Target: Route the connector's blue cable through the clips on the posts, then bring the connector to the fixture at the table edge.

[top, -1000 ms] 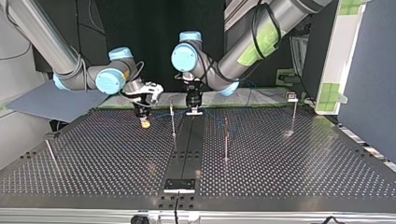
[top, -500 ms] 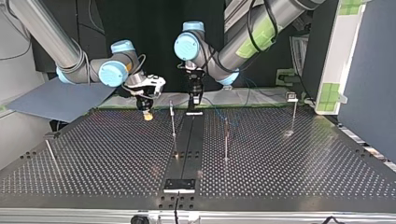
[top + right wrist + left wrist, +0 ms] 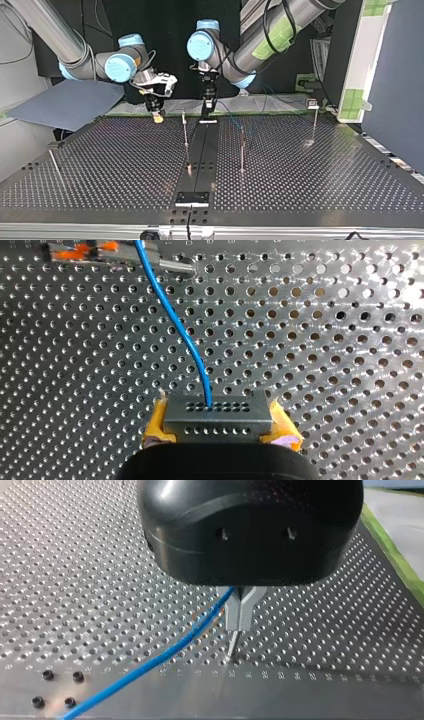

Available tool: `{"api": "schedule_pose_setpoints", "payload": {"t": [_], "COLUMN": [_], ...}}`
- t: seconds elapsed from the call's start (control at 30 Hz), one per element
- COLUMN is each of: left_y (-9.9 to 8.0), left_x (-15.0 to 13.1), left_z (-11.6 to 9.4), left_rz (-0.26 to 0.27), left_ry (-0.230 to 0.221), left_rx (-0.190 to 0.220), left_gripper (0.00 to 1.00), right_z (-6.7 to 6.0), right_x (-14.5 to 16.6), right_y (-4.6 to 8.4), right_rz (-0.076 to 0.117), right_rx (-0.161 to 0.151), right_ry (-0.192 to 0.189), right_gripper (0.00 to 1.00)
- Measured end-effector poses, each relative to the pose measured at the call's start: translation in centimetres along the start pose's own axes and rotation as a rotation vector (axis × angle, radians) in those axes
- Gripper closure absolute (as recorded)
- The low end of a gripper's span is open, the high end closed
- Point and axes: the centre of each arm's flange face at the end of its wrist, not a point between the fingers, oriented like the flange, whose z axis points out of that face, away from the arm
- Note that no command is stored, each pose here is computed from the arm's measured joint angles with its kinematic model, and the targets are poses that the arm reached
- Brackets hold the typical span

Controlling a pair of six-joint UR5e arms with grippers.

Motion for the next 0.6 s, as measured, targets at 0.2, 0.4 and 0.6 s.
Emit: {"api": "schedule_pose_setpoints", "payload": {"t": [0.2,0.4,0.6], "left_y": [-0.3,-0.3,-0.7], "left_x": [1.1,3.1,2.6], "left_z": [0.5,1.2,2.0], "left_rz": [0.004,0.012,0.003], "left_ry": [0.006,0.024,0.011], "left_rx": [0.023,0.03,0.04], "left_gripper": [1.0,1.0,1.0], "right_z": [-0.9,-1.5,-1.4], "right_x": [-1.6,-2.8,-2.9], "right_y": [0.0,0.3,1.1], "right_rz": [0.015,0.023,0.02], "right_rx": [-0.005,-0.012,-0.026], "right_ry": [-0.004,-0.017,-0.003], "right_gripper": [1.0,1.0,1.0]}}
